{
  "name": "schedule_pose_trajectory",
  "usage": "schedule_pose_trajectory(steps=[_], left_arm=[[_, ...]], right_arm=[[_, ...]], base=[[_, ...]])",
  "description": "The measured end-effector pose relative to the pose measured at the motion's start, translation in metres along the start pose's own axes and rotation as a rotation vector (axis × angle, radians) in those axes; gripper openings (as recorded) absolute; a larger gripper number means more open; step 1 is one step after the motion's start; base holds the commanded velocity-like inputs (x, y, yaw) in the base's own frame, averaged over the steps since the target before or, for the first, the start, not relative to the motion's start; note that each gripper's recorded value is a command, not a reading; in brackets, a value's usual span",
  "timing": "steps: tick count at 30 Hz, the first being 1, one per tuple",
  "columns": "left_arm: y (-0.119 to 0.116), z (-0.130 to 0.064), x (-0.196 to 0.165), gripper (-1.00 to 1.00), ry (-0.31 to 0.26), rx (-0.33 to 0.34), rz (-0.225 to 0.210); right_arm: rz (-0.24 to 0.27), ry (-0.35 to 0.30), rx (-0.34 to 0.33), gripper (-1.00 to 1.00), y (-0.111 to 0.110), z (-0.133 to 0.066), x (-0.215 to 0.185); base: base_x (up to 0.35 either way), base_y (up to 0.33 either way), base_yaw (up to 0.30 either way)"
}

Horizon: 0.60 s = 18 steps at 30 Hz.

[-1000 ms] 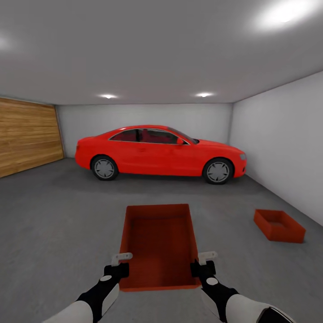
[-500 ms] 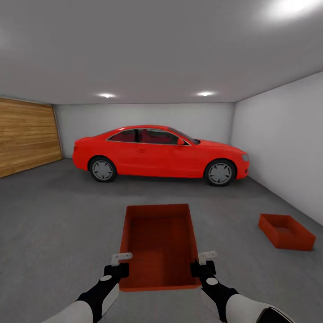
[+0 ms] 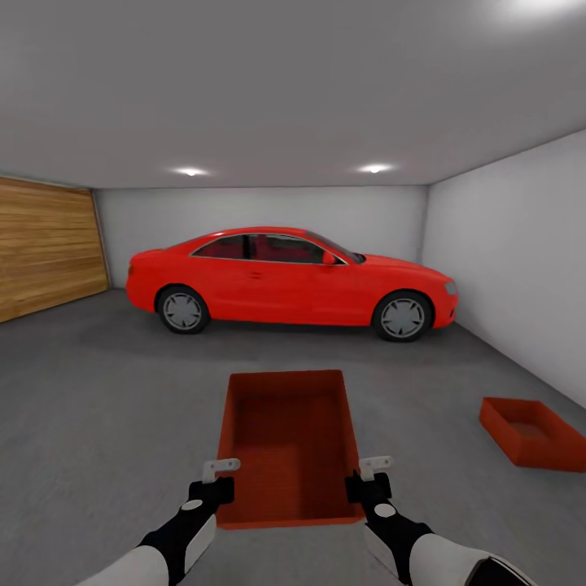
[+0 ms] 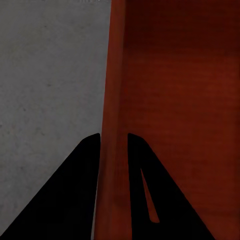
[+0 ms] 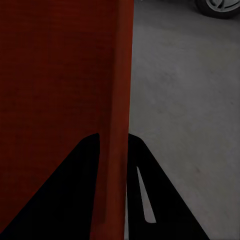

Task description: Move the two storage containers from the living room to the garage. In the garage, place one container on the floor and stack the other container on top of it (either order is fine).

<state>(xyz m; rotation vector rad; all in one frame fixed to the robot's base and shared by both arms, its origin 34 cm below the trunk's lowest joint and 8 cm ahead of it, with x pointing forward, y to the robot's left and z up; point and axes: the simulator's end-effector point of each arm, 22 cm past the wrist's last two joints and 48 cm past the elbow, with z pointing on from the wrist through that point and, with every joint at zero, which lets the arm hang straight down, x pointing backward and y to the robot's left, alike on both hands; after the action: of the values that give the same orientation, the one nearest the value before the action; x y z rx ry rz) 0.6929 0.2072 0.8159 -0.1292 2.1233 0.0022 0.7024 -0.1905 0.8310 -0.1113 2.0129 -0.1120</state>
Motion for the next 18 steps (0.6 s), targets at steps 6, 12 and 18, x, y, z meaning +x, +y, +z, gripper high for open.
schedule_pose_trajectory(steps=[6,12,18], left_arm=[[-0.0002,0.0,0.0006,-1.0,0.003,0.0,0.0],[0.0,0.0,0.0005,-1.0,0.003,0.0,0.0],[-0.0001,0.0,0.0002,-1.0,0.002,0.0,0.001]], right_arm=[[0.001,0.003,-0.001,-1.0,-0.0001,0.0,0.0008],[0.0,0.003,0.0,-1.0,0.0,0.0,0.0007],[0.001,0.003,0.0,-1.0,-0.0001,0.0,0.0007]], base=[[0.323,0.0,0.0],[0.322,0.0,0.0],[0.323,0.0,0.0]])
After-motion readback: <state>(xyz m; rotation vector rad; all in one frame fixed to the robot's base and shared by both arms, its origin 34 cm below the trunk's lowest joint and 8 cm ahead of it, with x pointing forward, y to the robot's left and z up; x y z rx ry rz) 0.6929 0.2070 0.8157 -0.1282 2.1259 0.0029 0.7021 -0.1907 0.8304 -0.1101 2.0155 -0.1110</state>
